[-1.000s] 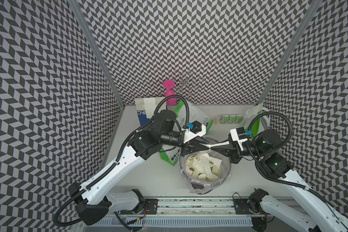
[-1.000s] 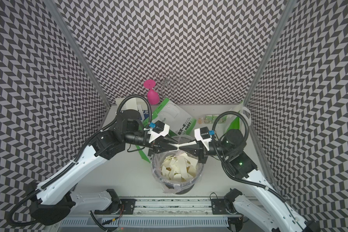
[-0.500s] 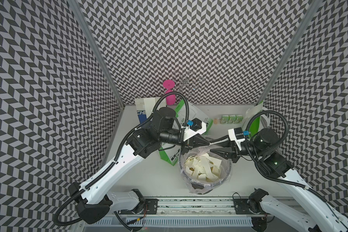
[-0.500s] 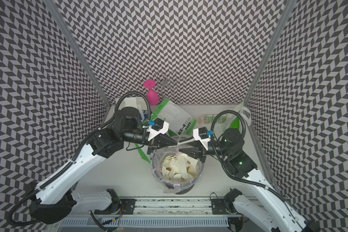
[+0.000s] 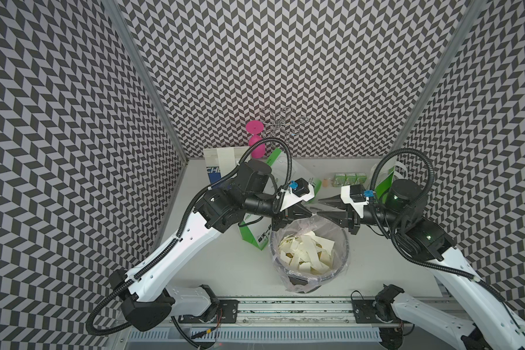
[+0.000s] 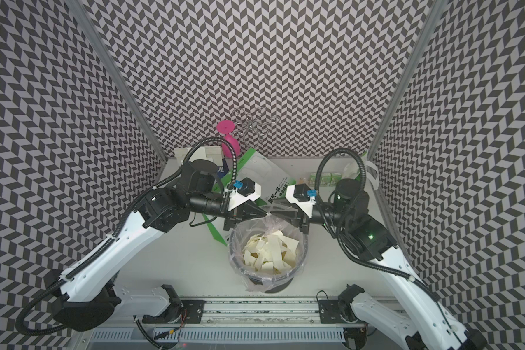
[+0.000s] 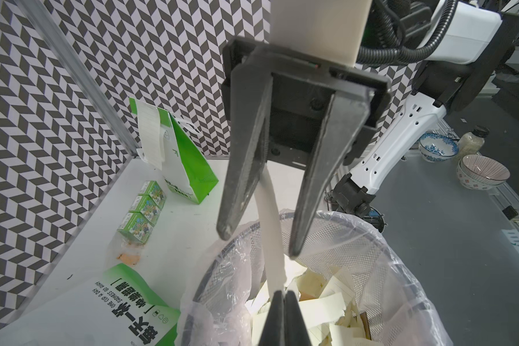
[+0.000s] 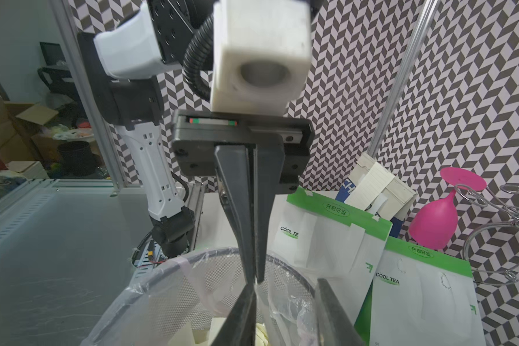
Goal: Shred takeout receipts and throw away
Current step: Shred the takeout receipt.
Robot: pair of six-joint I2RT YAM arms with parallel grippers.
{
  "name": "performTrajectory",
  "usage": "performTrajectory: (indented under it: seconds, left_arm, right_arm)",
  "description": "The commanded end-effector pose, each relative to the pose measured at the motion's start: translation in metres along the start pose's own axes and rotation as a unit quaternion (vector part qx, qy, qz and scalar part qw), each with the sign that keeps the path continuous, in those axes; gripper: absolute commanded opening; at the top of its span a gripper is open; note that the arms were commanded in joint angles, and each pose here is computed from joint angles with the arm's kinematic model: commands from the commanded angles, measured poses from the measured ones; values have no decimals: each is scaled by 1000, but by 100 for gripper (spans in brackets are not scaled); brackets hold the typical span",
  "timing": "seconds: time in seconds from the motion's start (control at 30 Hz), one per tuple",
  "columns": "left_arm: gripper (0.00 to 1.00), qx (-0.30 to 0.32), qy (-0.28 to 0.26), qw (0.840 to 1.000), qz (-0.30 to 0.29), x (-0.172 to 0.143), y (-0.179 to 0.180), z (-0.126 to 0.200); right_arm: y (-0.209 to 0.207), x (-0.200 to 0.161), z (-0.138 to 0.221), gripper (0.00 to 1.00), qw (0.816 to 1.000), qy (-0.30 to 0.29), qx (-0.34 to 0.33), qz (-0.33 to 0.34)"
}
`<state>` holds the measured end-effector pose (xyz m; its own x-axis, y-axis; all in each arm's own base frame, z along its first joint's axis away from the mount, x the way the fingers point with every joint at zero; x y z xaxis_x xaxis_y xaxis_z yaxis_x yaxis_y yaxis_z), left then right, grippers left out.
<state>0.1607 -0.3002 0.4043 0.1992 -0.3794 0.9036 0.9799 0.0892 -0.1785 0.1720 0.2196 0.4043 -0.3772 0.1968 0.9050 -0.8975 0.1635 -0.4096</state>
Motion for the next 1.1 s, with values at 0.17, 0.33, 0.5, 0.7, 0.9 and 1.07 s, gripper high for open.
performTrajectory:
  seconds: [0.17, 0.33, 0.5, 0.7, 0.9, 1.07]
  left_arm:
    - [0, 0, -5, 1000, -18, 7, -5, 8]
    - [0, 6, -3, 1000, -12, 7, -2, 8]
    - [0, 52, 3, 998, 33, 7, 15, 5]
    - [0, 83, 20, 990, 113, -2, 33, -6]
    - [0, 135, 37, 974, 177, -22, 65, -6]
    - [0, 155, 16, 968, 195, -22, 77, 8]
  right_arm:
    - [-1, 0, 1, 19, 1000, 18, -7, 24]
    - [0, 4, 1, 0, 1000, 10, 1, 19]
    - [-4, 8, 4, 0, 999, 7, -21, 36]
    - [3, 31, 7, 0, 991, -38, -83, 100]
    - [15, 52, 18, 0, 983, -106, -93, 121]
    - [21, 68, 29, 0, 980, -139, -85, 111]
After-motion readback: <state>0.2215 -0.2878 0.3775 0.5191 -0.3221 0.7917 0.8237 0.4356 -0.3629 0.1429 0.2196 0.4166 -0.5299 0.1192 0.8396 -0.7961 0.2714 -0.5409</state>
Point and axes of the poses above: each gripper's point midway between its finger pads, its own z axis back along the fingers, its own y axis along the line the jaws close on, x = y × z, the point moved 3 cm from there along z, back along the fingers, and after that the axes turned 14 degrees about z, right-handed, at the moved point
